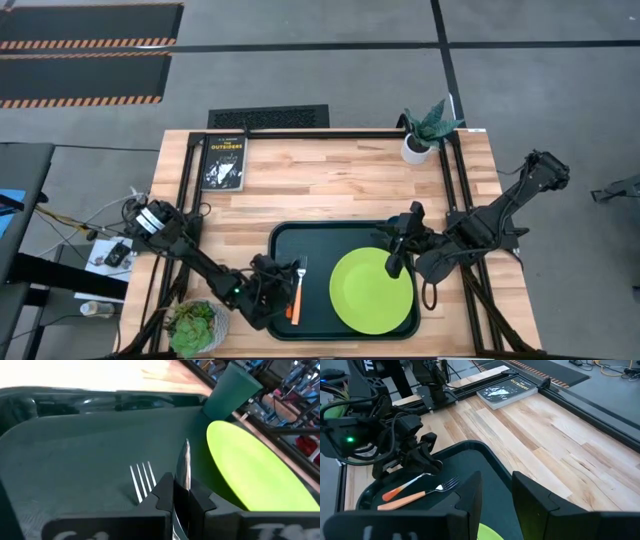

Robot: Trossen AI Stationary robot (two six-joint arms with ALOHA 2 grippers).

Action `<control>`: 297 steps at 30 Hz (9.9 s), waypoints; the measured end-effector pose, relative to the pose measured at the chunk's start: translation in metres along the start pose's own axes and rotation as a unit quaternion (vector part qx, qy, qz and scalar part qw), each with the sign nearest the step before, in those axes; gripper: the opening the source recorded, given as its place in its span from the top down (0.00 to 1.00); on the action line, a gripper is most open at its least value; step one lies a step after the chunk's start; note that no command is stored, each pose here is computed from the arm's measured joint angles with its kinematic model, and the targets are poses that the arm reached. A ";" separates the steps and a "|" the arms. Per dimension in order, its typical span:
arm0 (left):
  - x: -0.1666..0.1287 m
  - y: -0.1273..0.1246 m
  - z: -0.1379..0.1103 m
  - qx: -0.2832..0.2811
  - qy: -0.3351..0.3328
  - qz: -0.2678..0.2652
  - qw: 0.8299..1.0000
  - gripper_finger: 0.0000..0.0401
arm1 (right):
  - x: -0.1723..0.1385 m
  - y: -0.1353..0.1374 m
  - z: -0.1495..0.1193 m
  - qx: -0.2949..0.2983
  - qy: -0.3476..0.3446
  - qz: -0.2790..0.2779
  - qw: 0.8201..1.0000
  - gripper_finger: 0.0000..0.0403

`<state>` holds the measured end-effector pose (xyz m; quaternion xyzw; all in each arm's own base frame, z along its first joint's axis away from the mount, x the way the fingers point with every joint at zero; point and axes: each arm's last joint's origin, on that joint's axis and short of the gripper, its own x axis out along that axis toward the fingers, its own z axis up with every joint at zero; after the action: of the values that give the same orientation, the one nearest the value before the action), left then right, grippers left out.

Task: Pick and place plate/cup/fork/spoon on tray
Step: Put the orange spoon on the black serving tray to the left of the light orange fork, then adjust the light orange fork on the black serving tray, then return to Home Position

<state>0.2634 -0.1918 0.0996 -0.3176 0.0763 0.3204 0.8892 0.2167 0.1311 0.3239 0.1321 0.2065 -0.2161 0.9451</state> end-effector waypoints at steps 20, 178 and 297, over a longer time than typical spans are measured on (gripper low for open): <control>0.002 -0.001 0.000 -0.001 -0.001 -0.003 1.000 1.00 | 0.000 0.000 0.000 0.000 0.000 0.000 1.000 0.68; -0.076 0.015 0.184 0.115 -0.094 0.052 0.988 0.58 | 0.251 0.059 -0.049 -0.067 0.196 0.134 0.969 0.68; -0.115 0.205 0.226 -0.102 -0.099 -0.015 0.990 0.58 | -0.037 -0.203 -0.071 0.150 -0.293 0.123 0.936 0.72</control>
<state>0.0313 0.0081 0.2107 -0.3741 -0.0502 0.3427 0.8603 0.0691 -0.0089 0.2456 0.2275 -0.1326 -0.1562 0.9520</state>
